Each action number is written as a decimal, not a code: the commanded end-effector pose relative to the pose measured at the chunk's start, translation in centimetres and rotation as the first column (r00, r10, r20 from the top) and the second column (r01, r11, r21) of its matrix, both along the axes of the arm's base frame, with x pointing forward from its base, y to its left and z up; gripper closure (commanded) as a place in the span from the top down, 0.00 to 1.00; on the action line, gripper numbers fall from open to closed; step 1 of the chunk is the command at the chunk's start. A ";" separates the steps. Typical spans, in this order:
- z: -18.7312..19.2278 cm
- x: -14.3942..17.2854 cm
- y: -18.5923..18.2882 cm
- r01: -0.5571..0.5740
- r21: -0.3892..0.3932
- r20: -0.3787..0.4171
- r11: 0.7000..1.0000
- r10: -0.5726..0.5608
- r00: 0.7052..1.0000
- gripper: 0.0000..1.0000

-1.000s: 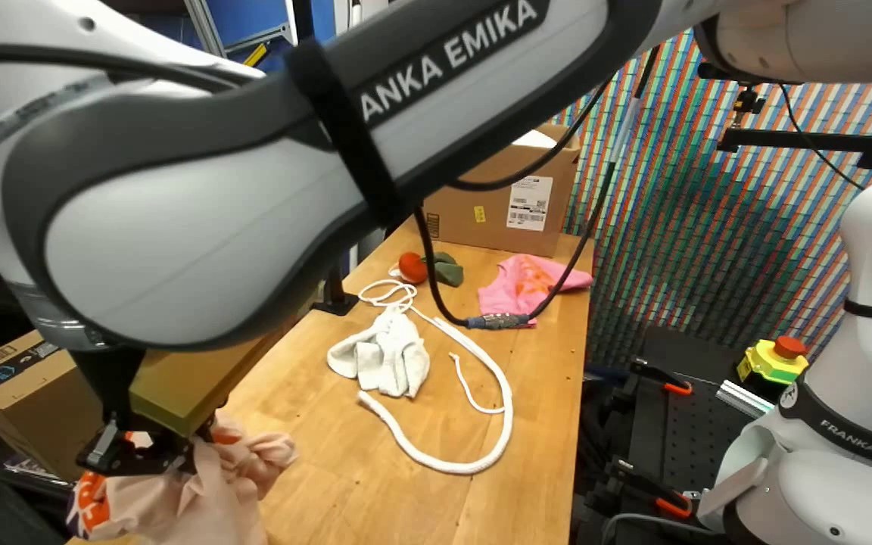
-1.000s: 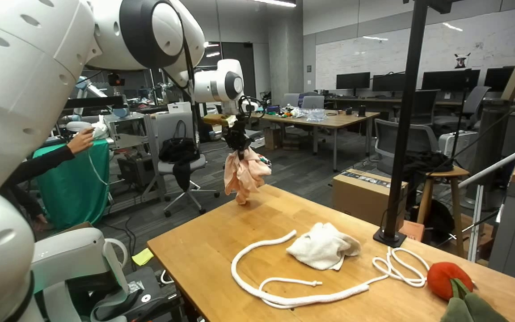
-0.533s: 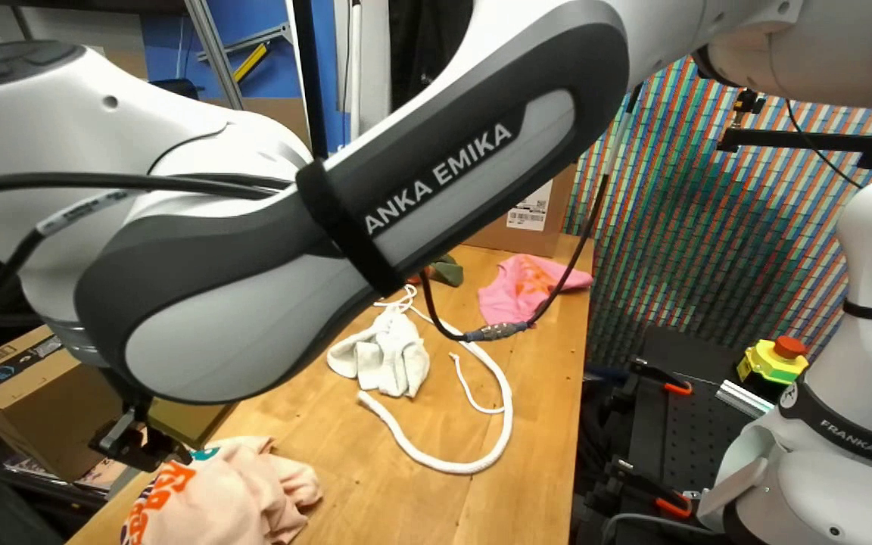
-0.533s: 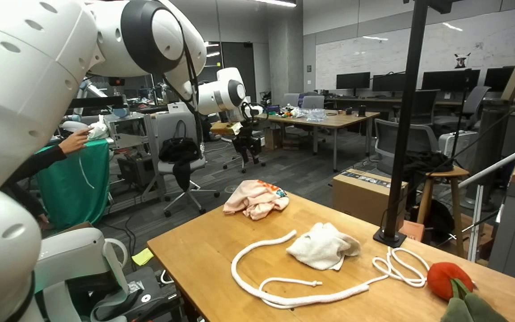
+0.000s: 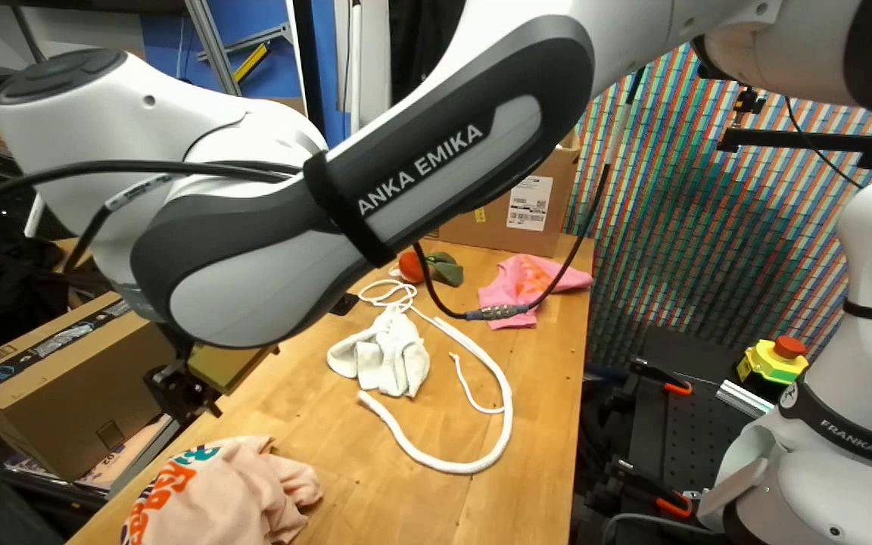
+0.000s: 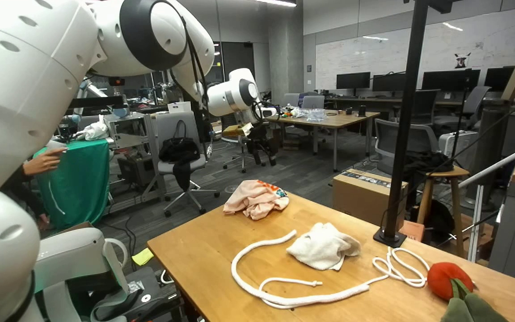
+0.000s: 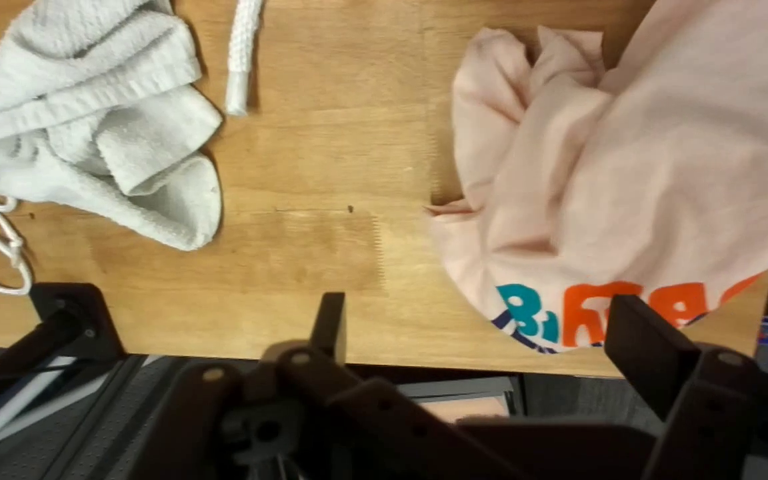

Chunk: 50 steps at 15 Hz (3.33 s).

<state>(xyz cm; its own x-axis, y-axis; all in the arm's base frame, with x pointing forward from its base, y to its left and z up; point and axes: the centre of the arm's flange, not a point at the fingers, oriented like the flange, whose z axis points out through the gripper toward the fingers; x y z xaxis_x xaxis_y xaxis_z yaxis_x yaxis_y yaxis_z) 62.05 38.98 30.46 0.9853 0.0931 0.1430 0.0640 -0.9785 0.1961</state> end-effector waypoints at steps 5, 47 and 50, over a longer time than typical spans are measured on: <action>-0.8 1.6 -12.1 0.217 0.029 -0.041 0.976 -0.216 0.976 1.00; -17.6 -1.1 -25.7 0.561 0.022 0.051 0.827 -0.562 0.826 0.58; -17.7 -1.2 -25.8 0.565 0.018 0.047 0.825 -0.566 0.823 0.35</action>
<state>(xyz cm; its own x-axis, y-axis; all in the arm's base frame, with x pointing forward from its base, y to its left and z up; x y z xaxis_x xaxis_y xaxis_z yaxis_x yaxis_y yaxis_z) 61.04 13.12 12.69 0.8641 -0.4737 0.1702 -0.4991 -0.8504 0.1667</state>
